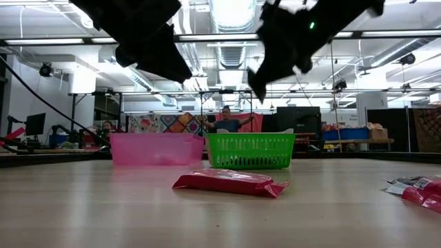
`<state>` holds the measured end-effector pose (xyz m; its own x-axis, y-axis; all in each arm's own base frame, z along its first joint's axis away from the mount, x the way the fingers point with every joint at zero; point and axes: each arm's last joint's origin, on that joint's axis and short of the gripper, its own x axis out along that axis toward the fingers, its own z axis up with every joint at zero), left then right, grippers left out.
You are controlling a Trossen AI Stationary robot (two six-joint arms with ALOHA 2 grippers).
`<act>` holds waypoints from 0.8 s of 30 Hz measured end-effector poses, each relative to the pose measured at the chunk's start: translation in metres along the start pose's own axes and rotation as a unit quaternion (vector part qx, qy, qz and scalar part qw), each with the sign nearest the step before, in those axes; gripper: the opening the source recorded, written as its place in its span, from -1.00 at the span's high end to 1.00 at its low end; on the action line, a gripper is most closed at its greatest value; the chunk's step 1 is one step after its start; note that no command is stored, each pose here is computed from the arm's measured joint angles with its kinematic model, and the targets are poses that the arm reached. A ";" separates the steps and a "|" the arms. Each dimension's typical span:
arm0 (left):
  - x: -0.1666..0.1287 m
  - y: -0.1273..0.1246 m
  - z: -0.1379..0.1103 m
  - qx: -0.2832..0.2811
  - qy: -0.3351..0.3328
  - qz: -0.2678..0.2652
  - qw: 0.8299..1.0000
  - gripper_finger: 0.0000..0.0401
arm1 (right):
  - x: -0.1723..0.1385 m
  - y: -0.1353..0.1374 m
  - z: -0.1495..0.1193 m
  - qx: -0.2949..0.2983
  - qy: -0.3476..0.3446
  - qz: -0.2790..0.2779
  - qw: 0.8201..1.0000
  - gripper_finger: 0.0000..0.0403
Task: Sort candy
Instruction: Put the brown chocolate bar into the green bin, then put the orange candy r into the red bin
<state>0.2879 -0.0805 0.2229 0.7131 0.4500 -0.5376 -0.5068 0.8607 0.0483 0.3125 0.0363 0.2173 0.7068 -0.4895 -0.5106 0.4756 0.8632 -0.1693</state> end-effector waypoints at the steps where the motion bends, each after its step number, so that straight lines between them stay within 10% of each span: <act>1: 0.000 0.000 -0.001 0.002 0.002 -0.001 1.000 0.38 | 0.005 -0.001 -0.002 0.002 0.008 0.002 1.000 0.79; 14: -0.008 -0.013 -0.010 -0.072 0.083 -0.113 0.988 0.38 | 0.014 -0.008 -0.004 0.010 0.031 0.026 0.999 0.07; 24: -0.035 -0.033 -0.036 -0.231 0.247 -0.173 0.925 0.38 | 0.014 -0.008 -0.003 0.010 0.031 0.027 0.999 -0.03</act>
<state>0.2625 -0.1333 0.2100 0.6207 -0.0958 -0.7782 -0.5239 0.6877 -0.5026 0.3173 0.0232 0.2085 0.6978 -0.4330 -0.5706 0.4480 0.8854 -0.1240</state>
